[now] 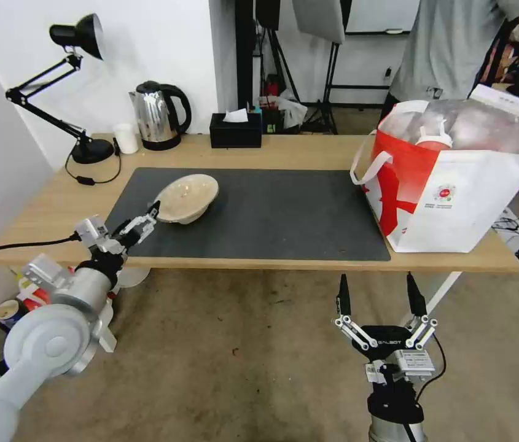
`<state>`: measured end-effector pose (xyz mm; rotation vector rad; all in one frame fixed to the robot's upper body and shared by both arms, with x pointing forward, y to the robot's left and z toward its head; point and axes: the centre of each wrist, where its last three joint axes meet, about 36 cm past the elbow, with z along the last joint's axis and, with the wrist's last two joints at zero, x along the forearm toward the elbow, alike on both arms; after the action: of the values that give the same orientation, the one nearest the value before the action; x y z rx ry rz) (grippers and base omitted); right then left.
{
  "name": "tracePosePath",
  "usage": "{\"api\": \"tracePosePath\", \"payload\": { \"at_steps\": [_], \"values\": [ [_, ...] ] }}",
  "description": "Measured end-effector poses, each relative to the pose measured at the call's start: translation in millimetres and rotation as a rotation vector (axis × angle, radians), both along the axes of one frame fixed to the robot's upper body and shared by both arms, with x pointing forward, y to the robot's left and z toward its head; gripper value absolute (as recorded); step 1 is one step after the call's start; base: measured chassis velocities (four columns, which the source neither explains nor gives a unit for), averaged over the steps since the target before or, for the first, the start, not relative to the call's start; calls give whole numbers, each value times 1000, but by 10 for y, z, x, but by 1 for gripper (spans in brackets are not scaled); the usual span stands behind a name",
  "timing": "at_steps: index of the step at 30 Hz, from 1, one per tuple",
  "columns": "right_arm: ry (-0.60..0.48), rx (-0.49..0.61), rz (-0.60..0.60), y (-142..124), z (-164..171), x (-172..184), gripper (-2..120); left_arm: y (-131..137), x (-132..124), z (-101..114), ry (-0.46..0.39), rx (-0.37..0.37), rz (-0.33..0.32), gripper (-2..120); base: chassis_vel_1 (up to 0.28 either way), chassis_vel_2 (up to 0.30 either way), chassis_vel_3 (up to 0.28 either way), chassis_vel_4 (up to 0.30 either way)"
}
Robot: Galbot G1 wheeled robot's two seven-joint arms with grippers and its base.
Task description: Pick up the trash from the table and place it into the takeout bag.
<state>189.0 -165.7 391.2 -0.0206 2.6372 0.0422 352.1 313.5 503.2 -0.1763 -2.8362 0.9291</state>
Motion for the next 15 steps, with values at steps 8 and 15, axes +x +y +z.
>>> {"api": "tracePosePath", "payload": {
  "at_steps": [8, 15],
  "values": [
    [0, 0, 0, 0, 0, 0, 100, -41, 47, -47, 15, -7, -14, 100, 0, 0, 0, 0],
    [0, 0, 0, 0, 0, 0, 100, -95, 80, -53, 11, -14, -28, 100, 0, 0, 0, 0]
  ]
}}
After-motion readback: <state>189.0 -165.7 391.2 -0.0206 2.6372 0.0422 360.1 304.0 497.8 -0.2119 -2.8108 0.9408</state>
